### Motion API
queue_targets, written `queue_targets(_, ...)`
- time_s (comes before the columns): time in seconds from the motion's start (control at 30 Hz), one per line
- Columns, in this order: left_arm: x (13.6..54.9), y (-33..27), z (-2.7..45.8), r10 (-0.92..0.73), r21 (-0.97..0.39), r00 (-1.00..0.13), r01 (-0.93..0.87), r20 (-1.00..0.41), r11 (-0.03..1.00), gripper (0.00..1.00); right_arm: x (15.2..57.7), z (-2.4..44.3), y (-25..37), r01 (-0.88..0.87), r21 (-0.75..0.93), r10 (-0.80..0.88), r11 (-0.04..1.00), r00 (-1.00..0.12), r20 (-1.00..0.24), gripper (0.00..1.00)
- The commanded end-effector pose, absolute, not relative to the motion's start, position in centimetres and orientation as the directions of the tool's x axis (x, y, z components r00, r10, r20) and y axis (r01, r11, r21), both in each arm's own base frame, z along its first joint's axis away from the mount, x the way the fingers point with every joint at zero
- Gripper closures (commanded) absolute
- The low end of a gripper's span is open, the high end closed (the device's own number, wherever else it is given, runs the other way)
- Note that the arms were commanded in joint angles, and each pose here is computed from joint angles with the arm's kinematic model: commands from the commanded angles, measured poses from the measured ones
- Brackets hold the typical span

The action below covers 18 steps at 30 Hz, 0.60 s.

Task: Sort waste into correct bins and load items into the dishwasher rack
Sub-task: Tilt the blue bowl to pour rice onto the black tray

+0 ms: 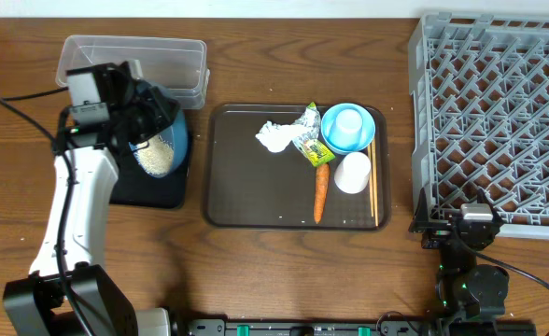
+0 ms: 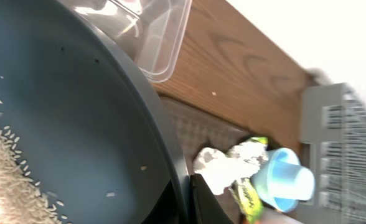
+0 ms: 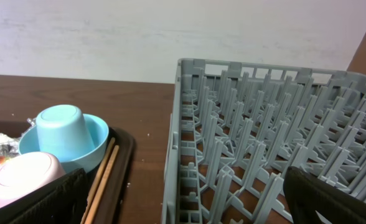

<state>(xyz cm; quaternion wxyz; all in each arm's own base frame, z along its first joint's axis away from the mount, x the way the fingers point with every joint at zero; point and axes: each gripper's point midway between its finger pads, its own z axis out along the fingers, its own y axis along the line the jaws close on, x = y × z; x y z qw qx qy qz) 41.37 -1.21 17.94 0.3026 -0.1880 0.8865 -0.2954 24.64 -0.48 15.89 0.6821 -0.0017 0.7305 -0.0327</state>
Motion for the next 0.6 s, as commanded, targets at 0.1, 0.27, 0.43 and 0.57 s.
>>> queue_targets(0.1,40.6,0.5,20.9,-0.590,-0.781,-0.732,-0.130,-0.340,0.610,0.94,24.6,15.8,-0.7,0.051,-0.040,-0.037,0.998,-0.069,-0.997,0.01)
queue_targets(0.27,39.9,2.7,22.4,-0.624,-0.841,-0.713,-0.091,-0.318,0.533,0.94,24.6,15.8,-0.7,0.051,-0.040,-0.037,0.998,-0.069,-0.997,0.01)
queue_targets(0.43,39.2,4.2,24.3,-0.638,-0.889,-0.704,-0.018,-0.313,0.457,0.94,24.6,15.8,-0.7,0.051,-0.040,-0.037,0.998,-0.069,-0.997,0.01)
queue_targets(0.57,38.7,5.5,24.7,-0.663,-0.904,-0.688,-0.023,-0.296,0.428,0.94,24.6,15.8,-0.7,0.051,-0.040,-0.037,0.998,-0.069,-0.997,0.01)
